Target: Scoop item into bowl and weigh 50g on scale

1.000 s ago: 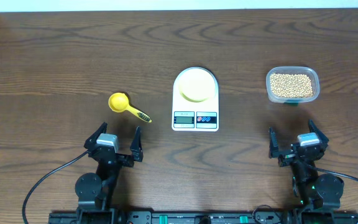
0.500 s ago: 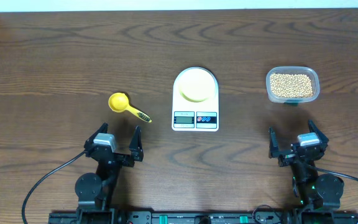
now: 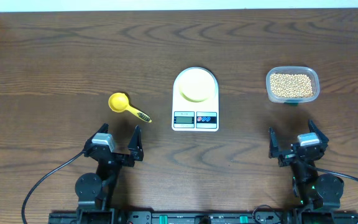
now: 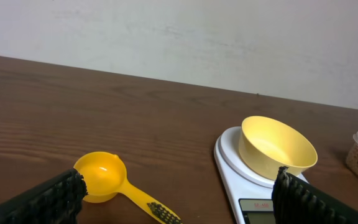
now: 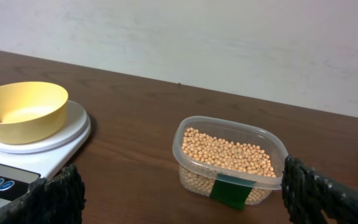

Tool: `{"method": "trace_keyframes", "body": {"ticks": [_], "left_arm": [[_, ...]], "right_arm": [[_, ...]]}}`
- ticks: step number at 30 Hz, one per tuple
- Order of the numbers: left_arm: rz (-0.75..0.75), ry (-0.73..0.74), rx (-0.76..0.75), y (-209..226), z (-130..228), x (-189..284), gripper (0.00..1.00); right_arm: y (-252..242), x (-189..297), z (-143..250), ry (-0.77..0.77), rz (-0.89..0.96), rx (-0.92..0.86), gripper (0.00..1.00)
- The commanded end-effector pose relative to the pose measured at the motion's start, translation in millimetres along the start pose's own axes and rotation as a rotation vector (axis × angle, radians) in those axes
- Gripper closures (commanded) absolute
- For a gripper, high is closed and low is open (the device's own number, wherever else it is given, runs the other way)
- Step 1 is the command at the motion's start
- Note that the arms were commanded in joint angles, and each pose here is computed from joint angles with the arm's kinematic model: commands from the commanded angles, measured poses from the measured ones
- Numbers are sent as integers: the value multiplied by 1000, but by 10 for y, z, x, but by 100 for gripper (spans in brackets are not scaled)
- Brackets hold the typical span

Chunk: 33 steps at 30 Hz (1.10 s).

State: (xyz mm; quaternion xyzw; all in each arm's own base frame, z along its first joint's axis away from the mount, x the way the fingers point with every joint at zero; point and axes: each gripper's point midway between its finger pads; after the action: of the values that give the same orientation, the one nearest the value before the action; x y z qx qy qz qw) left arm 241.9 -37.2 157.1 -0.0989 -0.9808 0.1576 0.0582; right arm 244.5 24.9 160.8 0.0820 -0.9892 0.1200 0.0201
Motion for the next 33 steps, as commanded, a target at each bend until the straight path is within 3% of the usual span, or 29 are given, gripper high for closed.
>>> {"method": "trace_keyframes", "body": {"ticks": [1,24,33], "left_arm": [[-3,46,23,23,140,-2,2],[-3,46,23,21,135,0,2],[-16,84,31,-55,-26,116,2]], "right_arm": [[20,1,5,1,-10,11,1],[20,1,5,1,-10,11,1],[20,1,5,1,-10,11,1]]}}
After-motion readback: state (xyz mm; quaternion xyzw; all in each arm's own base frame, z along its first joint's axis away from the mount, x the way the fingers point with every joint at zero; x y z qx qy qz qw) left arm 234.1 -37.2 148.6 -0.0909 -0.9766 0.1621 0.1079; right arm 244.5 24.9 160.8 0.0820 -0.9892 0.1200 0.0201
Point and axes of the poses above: each gripper's point midway between its finger pads, its own x axis back along the fingers, its own y axis along the line the jaws close on, z = x × y, and after that the axes turned 6 degrees about x, right-handed
